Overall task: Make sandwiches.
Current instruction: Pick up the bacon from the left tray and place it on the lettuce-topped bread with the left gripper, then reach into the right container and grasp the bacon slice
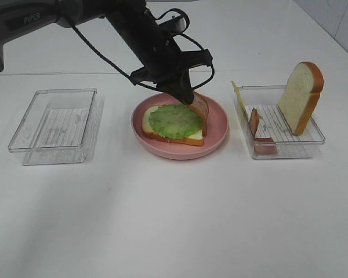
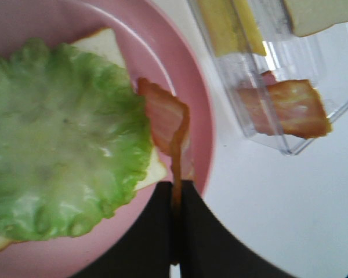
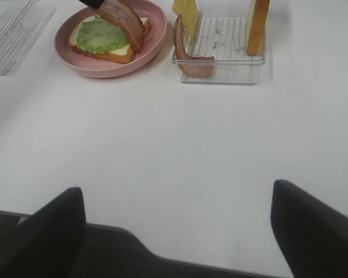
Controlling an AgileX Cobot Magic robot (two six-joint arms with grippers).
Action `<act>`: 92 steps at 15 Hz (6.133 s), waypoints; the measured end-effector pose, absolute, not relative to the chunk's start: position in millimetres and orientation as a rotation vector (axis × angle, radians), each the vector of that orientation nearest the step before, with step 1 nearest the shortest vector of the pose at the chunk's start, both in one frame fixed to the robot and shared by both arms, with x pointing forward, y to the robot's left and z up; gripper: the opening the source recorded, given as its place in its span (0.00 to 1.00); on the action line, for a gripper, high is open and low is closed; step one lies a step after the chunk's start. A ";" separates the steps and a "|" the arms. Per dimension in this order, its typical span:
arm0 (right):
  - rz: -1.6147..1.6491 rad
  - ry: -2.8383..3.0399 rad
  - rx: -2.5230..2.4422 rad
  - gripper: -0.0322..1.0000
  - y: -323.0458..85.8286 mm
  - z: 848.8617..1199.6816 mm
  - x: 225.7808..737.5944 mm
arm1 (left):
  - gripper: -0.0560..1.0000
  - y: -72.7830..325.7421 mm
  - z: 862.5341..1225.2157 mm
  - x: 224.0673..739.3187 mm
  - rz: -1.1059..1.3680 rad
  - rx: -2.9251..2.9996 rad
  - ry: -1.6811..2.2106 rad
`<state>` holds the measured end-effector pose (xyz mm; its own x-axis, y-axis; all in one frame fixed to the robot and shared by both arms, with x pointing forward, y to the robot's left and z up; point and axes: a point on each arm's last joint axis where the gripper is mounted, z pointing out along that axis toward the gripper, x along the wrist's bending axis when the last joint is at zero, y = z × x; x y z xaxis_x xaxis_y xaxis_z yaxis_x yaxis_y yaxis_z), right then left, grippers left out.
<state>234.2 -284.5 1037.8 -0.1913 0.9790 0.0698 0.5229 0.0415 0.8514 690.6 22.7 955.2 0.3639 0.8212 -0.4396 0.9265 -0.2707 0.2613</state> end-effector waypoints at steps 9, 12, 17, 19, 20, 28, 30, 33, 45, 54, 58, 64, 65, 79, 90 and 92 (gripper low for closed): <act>1.060 1.768 1.515 0.85 -284.5 1037.8 234.2 | 0.05 47.3 946.6 697.0 -0.003 2.347 1.615; 1.060 1.768 1.515 0.85 -284.5 1037.8 234.2 | 0.05 47.7 946.6 697.1 -0.007 2.314 1.667; 1.060 1.768 1.515 0.85 -284.5 1037.8 234.2 | 0.56 47.8 947.9 697.2 -0.004 2.306 1.675; 1.060 1.768 1.515 0.85 -284.5 1037.8 234.2 | 0.86 49.2 955.3 697.3 0.024 2.304 1.666; 1.060 1.768 1.515 0.85 -284.5 1037.8 234.2 | 0.90 49.8 958.4 697.4 0.037 2.303 1.662; 1.060 1.768 1.515 0.85 -284.5 1037.8 234.2 | 0.99 90.7 1037.2 703.7 0.341 2.209 1.639; 1.060 1.768 1.515 0.85 -284.5 1037.8 234.2 | 0.99 153.3 1060.1 720.0 0.414 2.091 1.745; 1.060 1.768 1.515 0.85 -284.5 1037.8 234.2 | 0.99 229.1 1085.7 725.5 0.489 1.973 1.845; 1.060 1.768 1.515 0.85 -284.5 1037.8 234.2 | 0.99 310.3 1115.3 520.3 0.450 2.025 2.025; 1.060 1.768 1.515 0.85 -284.5 1037.8 234.2 | 0.99 304.2 1084.2 247.6 0.908 1.647 1.659; 1.060 1.768 1.515 0.85 -284.5 1037.8 234.2 | 0.99 302.4 1058.3 225.8 0.971 1.567 1.573; 1.060 1.768 1.515 0.85 -284.5 1037.8 234.2 | 0.99 302.0 1055.1 230.3 0.972 1.545 1.563; 1.060 1.768 1.515 0.85 -284.5 1037.8 234.2 | 0.99 302.0 1055.1 230.3 0.967 1.538 1.568; 0.953 1.875 1.635 0.85 -283.3 1043.8 260.2 | 0.99 298.9 1055.1 230.4 0.946 1.512 1.582; 0.588 2.181 1.983 0.85 -269.9 1085.7 492.8 | 0.99 298.8 1055.1 230.4 0.944 1.512 1.582; 0.549 2.211 2.005 0.85 -268.1 1077.6 528.6 | 0.99 298.8 1055.1 230.4 0.944 1.512 1.582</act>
